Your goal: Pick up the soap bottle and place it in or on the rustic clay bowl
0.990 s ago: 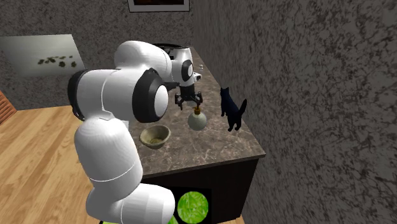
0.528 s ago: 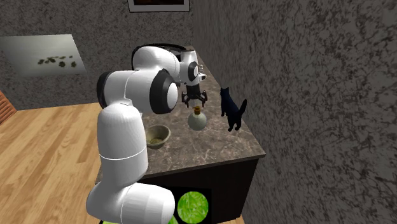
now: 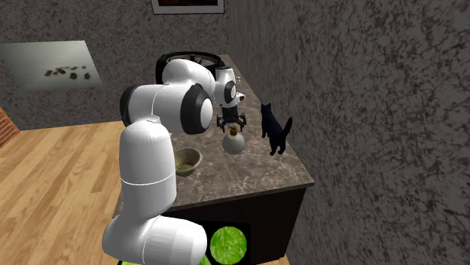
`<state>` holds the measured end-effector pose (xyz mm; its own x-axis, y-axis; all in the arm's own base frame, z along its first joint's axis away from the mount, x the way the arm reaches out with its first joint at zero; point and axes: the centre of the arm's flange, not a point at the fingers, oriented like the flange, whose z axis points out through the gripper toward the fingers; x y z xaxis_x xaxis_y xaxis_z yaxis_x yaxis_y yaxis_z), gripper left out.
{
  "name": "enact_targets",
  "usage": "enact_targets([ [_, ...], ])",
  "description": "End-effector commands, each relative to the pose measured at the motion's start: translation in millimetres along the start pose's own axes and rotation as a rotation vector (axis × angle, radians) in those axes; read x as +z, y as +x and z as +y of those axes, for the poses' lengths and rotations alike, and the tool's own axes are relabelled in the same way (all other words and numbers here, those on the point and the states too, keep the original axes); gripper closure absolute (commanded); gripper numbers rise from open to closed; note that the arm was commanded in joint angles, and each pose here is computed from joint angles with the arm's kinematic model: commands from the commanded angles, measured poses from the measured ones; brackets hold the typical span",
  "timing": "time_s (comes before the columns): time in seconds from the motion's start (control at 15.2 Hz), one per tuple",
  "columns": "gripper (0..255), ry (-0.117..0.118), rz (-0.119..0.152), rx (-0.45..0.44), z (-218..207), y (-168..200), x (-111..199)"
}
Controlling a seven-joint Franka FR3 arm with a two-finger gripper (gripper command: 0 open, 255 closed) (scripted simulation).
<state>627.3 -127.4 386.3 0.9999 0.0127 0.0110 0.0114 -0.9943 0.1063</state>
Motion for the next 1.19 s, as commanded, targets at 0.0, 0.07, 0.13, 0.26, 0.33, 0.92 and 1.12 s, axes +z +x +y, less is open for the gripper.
enact_targets([
  [0.0, 0, 0.000, 0.001, 0.000, 0.1, -0.2, 1.9],
  [0.07, 0, 0.000, 0.001, 0.000, 0.1, -0.2, 1.9],
  [0.13, 0, 0.000, 0.001, 0.000, 0.1, -0.2, 1.9],
  [0.26, 0, 0.000, 0.001, 0.000, 0.1, -0.2, 1.9],
  [0.33, 0, 0.000, 0.001, 0.000, 0.1, -0.2, 1.9],
  [0.92, 255, 0.000, 0.001, 0.000, 0.2, 0.0, 2.0],
  [1.12, 255, 0.000, 0.001, 0.000, 1.3, -0.2, -8.6],
])
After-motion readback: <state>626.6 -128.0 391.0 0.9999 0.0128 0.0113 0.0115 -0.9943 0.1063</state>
